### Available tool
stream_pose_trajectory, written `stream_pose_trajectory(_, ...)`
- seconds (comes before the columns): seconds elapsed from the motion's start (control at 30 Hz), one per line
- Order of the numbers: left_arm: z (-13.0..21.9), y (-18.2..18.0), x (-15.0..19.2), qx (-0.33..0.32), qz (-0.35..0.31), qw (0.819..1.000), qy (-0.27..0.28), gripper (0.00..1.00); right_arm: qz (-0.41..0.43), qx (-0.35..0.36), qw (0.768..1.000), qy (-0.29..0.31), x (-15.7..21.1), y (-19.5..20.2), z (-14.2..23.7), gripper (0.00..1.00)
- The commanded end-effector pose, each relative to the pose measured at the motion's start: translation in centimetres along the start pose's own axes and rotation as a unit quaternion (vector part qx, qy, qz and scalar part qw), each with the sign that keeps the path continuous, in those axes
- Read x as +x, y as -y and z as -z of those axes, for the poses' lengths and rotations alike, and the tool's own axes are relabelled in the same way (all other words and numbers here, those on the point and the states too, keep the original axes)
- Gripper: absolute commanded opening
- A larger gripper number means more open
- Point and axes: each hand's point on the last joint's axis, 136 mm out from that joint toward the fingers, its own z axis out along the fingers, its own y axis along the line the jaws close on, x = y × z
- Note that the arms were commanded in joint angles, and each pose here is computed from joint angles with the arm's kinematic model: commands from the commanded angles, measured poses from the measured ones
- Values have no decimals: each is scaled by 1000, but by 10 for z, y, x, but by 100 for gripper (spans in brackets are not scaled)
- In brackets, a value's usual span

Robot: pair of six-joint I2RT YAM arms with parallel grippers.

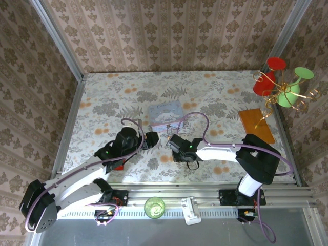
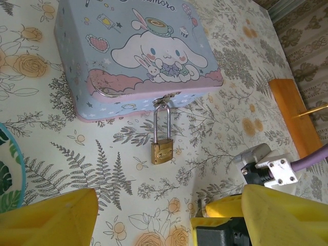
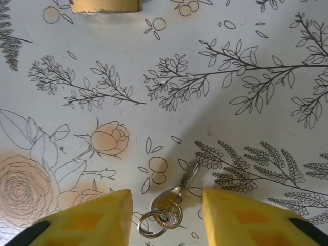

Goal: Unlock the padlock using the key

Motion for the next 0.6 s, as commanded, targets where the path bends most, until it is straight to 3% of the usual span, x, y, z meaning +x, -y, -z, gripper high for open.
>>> stream_pose_trajectory(0.0,2,-1,-2,4,5,1000,6,75,15,44,999,-7,7,7,-4,37)
stream_pose_trajectory(0.23,0,-2,-2,6,6,1000,5,76,29,56,997,-32,23,5,-20,25)
stream_pose_trajectory(0.4,2,-3,-2,9,10,1000,7,76,28,52,998,-31,30,8,-16,21)
stream_pose_trajectory(0.57,0,-4,-1,8,15,1000,7,76,28,45,998,-24,32,11,-15,10)
